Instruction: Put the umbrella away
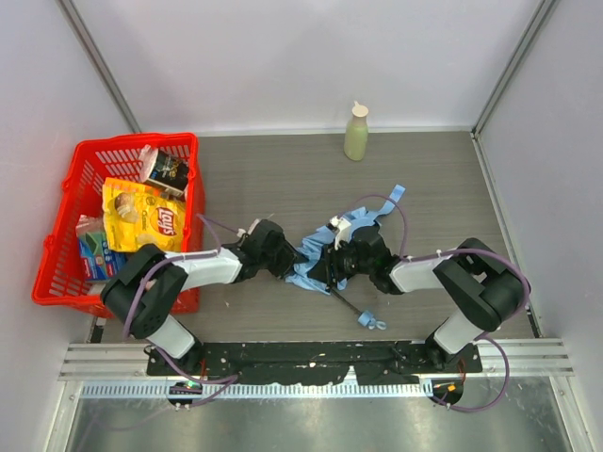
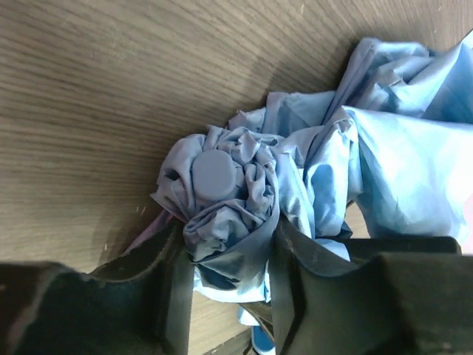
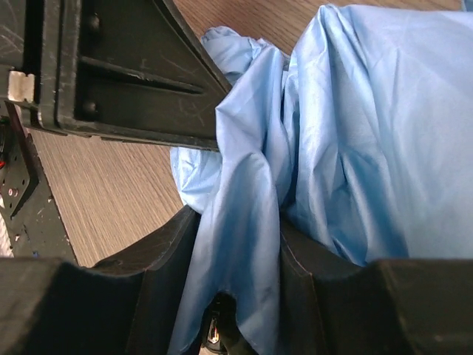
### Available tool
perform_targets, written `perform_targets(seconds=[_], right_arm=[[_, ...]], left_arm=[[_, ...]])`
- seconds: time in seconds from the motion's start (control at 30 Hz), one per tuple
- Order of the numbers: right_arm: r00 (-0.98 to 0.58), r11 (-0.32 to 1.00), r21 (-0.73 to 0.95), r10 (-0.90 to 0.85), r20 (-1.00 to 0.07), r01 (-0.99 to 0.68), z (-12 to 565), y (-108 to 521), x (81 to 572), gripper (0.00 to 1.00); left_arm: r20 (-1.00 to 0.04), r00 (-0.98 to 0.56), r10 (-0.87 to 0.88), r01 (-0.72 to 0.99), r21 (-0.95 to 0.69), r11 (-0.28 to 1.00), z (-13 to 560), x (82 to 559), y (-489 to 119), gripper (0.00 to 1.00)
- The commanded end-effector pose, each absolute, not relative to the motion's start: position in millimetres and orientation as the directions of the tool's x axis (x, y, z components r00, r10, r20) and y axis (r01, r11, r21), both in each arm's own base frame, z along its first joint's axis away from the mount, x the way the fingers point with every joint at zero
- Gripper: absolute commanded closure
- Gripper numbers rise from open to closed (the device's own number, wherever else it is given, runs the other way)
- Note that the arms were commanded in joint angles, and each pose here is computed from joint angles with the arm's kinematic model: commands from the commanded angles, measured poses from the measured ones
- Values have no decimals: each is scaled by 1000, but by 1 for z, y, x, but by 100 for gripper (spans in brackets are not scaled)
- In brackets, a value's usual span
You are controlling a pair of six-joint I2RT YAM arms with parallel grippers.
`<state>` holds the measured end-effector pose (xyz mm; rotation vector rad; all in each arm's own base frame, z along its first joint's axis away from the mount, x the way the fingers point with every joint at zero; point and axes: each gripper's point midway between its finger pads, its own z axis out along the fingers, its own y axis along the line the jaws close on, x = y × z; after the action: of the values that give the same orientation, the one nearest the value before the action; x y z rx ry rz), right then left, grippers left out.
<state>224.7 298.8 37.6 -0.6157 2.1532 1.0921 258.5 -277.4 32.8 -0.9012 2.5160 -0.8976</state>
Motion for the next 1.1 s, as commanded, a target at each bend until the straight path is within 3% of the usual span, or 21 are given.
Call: perform_targets(seconds=[0.0, 0.03, 0.07, 0.17, 0.3, 0.4, 0.47, 0.7, 0.87, 1.07], right_arm=[[-758, 585, 533, -239, -606, -611, -2, 283, 193, 99], [-756, 592, 524, -244, -608, -612, -3, 283, 193, 99], [-754, 596, 519, -245, -609, -613, -3, 283, 193, 99], [-762, 645, 486, -248, -598, -590, -1, 280, 196, 99], [-733, 757, 321, -288, -616, -568, 20, 279, 208, 66], [-698, 830, 145, -344, -627, -539, 38, 265, 205, 51], [-650, 837, 69, -367, -666, -544, 58, 265, 206, 22], [-370, 757, -159, -477, -797, -634, 102, 298, 201, 20], [-276, 695, -258, -558, -783, -671, 88, 320, 207, 20], [-281, 656, -385, -677, -681, -649, 41, 318, 216, 20]], left_arm=[[-210, -736, -644, -471, -525, 709, -11, 257, -244, 70], [-203, -742, -639, -473, -517, 713, -14, 255, -243, 86], [-196, -748, -634, -475, -510, 717, -17, 251, -242, 94], [-176, -760, -625, -480, -496, 724, -24, 244, -241, 100], [-158, -763, -626, -491, -489, 721, -24, 238, -239, 100], [-136, -749, -648, -523, -478, 706, -16, 233, -236, 100], [-126, -750, -650, -532, -470, 704, -9, 232, -237, 100], [-36, -743, -668, -594, -424, 683, -2, 220, -242, 100], [-17, -735, -678, -616, -402, 678, -1, 215, -240, 100], [-1, -726, -687, -636, -377, 673, 4, 211, -238, 100]])
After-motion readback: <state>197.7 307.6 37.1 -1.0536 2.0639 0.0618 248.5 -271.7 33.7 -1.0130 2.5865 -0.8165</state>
